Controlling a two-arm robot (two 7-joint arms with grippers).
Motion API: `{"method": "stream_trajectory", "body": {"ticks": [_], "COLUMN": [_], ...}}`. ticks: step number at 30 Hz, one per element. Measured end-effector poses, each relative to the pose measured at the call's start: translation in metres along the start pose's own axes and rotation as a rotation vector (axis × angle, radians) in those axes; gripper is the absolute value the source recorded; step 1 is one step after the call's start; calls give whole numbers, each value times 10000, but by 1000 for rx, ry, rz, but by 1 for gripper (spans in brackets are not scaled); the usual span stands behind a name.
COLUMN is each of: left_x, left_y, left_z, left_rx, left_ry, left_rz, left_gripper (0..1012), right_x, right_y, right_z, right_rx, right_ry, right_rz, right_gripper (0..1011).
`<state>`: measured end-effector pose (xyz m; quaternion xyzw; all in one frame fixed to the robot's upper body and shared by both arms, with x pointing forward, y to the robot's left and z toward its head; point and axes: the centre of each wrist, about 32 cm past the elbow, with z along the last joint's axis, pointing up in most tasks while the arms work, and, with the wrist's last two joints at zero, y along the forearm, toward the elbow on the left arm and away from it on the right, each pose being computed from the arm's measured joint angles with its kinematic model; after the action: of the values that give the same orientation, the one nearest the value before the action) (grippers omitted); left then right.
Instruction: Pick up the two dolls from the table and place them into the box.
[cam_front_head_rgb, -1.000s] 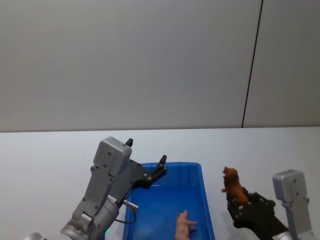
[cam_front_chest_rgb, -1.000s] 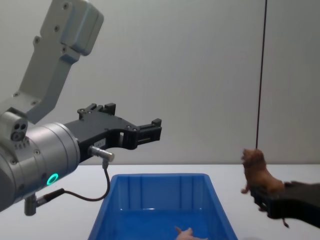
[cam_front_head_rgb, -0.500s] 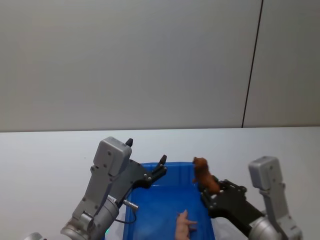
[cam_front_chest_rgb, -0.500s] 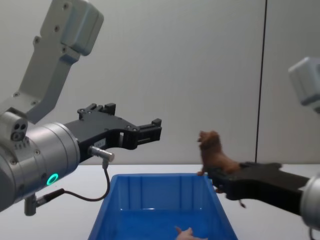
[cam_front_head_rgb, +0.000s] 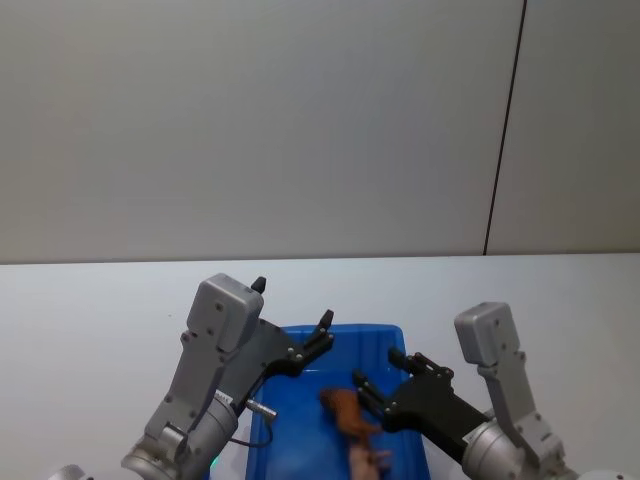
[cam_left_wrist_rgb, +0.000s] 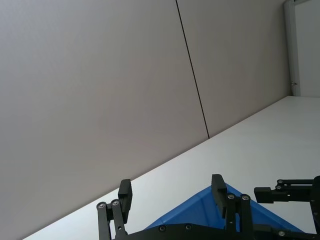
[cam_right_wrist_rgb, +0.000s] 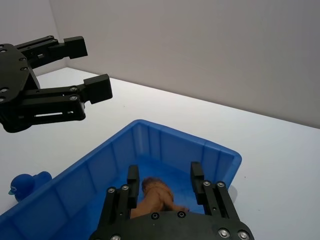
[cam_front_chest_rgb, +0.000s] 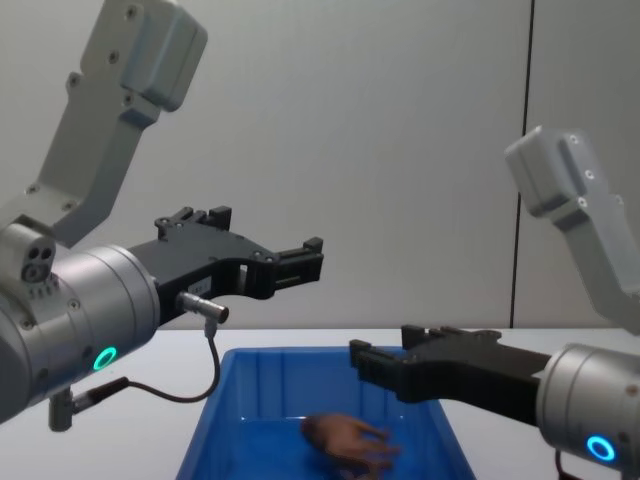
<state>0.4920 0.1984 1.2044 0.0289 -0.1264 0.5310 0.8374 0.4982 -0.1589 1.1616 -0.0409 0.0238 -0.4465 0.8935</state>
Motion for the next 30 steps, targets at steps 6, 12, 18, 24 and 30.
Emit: {"method": "stream_trajectory", "body": {"ticks": [6, 12, 18, 24, 30], "left_x": [0, 0, 0, 0, 0], "left_y": [0, 0, 0, 0, 0], "left_z": [0, 0, 0, 0, 0], "left_rx": [0, 0, 0, 0, 0], "left_ry": [0, 0, 0, 0, 0], "left_rz": [0, 0, 0, 0, 0], "left_gripper": [1002, 1001, 1001, 1002, 1001], "right_x": [-10, -21, -30, -28, -14], "right_y": [41, 27, -51, -169, -319], "right_z": [7, 21, 34, 32, 8], "right_rx": [-4, 7, 26, 42, 51], "right_ry": [3, -1, -9, -7, 2], "right_rz": [5, -17, -66, -137, -216], "right_gripper": [741, 900, 1001, 1001, 1001]}}
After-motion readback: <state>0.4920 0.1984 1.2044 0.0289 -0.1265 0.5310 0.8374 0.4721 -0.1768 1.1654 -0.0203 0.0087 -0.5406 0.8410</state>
